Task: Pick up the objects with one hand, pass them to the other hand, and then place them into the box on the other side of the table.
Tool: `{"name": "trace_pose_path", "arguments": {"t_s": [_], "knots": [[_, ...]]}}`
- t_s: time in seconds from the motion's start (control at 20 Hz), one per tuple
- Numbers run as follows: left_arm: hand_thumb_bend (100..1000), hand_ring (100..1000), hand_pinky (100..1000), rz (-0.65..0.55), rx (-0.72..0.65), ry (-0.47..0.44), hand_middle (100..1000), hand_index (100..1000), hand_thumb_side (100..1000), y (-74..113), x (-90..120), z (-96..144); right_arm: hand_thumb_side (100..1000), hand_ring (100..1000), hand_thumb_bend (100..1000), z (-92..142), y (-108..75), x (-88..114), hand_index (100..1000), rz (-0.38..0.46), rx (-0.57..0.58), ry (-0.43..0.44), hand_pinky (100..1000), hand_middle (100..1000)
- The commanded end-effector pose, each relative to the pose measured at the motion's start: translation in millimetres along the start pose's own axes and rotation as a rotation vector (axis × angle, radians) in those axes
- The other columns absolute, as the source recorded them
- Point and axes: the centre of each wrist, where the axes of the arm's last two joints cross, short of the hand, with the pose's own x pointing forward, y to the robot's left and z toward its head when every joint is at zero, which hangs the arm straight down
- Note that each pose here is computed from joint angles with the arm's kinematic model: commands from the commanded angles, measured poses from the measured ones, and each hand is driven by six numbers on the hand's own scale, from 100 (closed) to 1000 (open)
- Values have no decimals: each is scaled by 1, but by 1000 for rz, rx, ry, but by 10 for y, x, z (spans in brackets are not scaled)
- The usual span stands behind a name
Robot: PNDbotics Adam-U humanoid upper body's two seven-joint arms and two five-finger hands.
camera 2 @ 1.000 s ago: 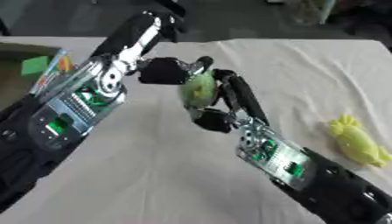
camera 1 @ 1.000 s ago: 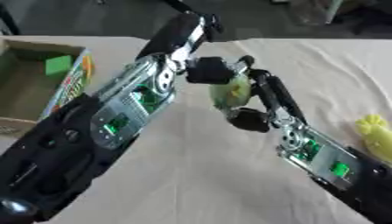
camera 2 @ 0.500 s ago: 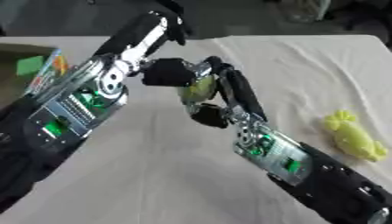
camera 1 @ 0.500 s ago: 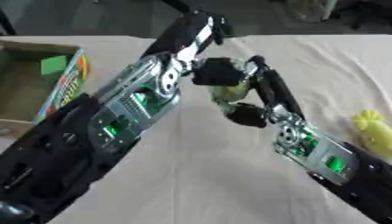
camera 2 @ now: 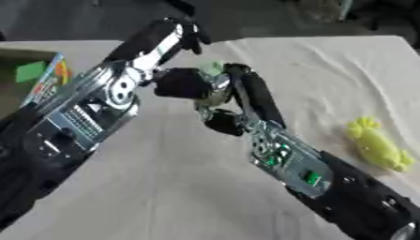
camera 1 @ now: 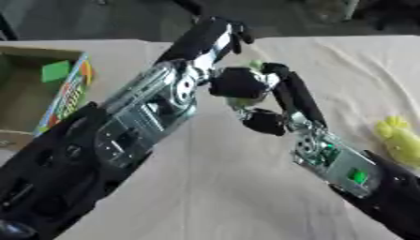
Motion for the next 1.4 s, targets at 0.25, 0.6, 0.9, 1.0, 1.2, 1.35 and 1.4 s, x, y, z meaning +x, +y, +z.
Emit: {"name": "trace_pose_path", "arguments": {"t_s": [0.25,0.6,0.9,1.0,1.2,1.35,1.4], "knots": [[524,812,877,-40,34,10,664,795,393,25,-104,-79,100,453,100,-25,-64,73,504,234,-380,215,689,388],[538,821,883,-54,-4,24,675,799,443,-26,-155,-118,100,452,100,-27,-60,86,505,239,-387,204,689,388],[556,825,887,-62,-45,35,680,804,522,-98,-201,-161,100,451,100,-31,-45,116,504,238,-391,189,688,387],[558,827,886,-66,-56,37,681,805,515,-112,-219,-175,100,451,100,-30,-39,122,504,240,-393,184,689,387],[562,828,887,-77,-72,46,682,806,527,-143,-258,-193,100,451,100,-27,-33,127,504,246,-398,176,689,387],[551,827,886,-82,-81,47,681,805,525,-164,-270,-204,100,452,100,-24,-24,135,504,251,-402,167,689,387],[532,826,885,-83,-81,49,679,803,513,-164,-276,-207,100,452,100,-22,-23,134,504,253,-402,166,689,387]]}}
